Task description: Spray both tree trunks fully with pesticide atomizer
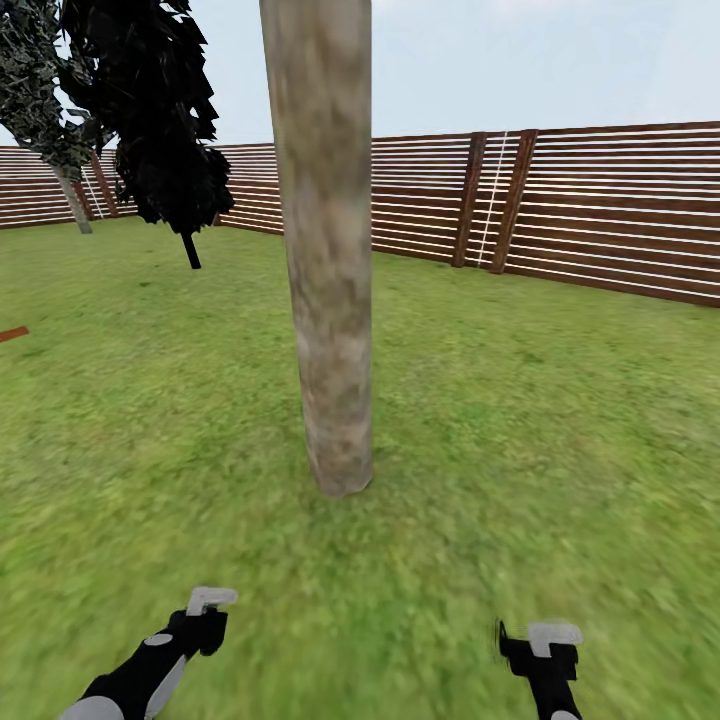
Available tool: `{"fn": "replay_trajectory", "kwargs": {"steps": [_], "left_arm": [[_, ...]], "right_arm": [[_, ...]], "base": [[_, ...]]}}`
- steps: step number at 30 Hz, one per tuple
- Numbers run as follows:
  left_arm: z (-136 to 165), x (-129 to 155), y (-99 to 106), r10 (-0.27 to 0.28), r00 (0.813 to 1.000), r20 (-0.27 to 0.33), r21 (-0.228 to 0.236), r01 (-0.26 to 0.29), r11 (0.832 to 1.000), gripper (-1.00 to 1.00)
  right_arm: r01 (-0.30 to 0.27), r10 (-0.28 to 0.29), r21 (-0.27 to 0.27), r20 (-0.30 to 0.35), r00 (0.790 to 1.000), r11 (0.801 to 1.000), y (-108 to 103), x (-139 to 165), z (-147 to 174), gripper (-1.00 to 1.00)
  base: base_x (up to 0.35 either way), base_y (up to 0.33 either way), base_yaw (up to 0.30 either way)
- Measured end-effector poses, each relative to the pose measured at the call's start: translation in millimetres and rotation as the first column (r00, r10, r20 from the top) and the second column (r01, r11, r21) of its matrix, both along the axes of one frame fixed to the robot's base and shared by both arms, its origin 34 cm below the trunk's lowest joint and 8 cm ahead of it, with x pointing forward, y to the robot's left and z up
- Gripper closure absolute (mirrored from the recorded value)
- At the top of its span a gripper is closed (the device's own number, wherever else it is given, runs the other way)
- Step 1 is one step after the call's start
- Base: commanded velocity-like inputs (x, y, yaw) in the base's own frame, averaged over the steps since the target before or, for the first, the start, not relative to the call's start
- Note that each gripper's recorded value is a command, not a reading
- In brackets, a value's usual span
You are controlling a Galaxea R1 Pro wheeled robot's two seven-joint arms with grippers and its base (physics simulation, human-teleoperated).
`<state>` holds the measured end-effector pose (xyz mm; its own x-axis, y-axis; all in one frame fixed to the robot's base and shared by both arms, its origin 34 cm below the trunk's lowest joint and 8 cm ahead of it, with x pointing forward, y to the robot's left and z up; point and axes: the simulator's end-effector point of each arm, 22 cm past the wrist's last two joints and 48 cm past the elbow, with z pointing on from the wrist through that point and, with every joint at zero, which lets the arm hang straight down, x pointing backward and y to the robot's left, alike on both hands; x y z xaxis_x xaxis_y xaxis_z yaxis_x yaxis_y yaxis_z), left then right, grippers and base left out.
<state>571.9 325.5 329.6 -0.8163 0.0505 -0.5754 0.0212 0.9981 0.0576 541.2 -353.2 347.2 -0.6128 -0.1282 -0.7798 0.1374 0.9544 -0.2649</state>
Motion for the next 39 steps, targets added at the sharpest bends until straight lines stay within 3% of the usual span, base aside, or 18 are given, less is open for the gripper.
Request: {"fn": "replay_trajectory", "kwargs": {"steps": [2, 3, 9, 15, 23, 33, 39], "left_arm": [[-5.6, -7.1, -7.9, 0.004, 0.996, -0.087, -0.016, -0.005, 1.0, 1.0], [-1.4, -0.5, -16.4, -0.002, 0.995, -0.098, -0.025, -0.001, 1.0, 1.0], [12.5, 19.3, -47.9, -0.037, 0.996, -0.084, -0.051, 0.033, 0.998, 1.0], [38.6, 47.2, -64.2, -0.048, 0.998, -0.045, -0.063, 0.045, 0.997, 1.0], [46.5, 54.9, -64.9, -0.051, 0.998, -0.021, -0.06, 0.05, 0.997, 1.0], [53.7, 63.1, -61.0, -0.054, 0.999, 0.001, -0.055, 0.054, 0.997, 1.0], [69.8, 74.5, -87.7, -0.132, 0.99, 0.044, -0.147, 0.137, 0.98, 1.0]], "right_arm": [[0.048, -0.048, 0.019, 0.002, 0.999, 0.999, -8.3, -9.0, -2.5, -1.0], [0.053, -0.053, 0.025, 0.002, 0.999, 0.998, -8.5, -10.6, -3.3, -1.0], [0.051, -0.051, 0.034, -0.003, 0.999, 0.998, -5.6, -13.6, -5.5, -1.0], [0.054, -0.054, 0.04, -0.002, 0.999, 0.998, -2.0, -13.5, -5.6, -1.0], [0.056, -0.056, 0.037, -0.002, 0.998, 0.998, -4.1, -13.7, -5.4, -1.0], [0.055, -0.055, 0.037, -0.003, 0.998, 0.998, -4.0, -13.7, -5.9, -1.0], [0.052, -0.052, 0.038, -0.004, 0.999, 0.998, -2.4, -13.9, -6.2, -1.0]], "base": [[0.0, 0.0, 0.0], [0.0, 0.0, 0.0], [0.039, 0.0, 0.0], [0.281, -0.077, -0.145], [0.275, -0.146, -0.296], [-0.081, -0.158, -0.26], [-0.003, -0.002, -0.01]]}}
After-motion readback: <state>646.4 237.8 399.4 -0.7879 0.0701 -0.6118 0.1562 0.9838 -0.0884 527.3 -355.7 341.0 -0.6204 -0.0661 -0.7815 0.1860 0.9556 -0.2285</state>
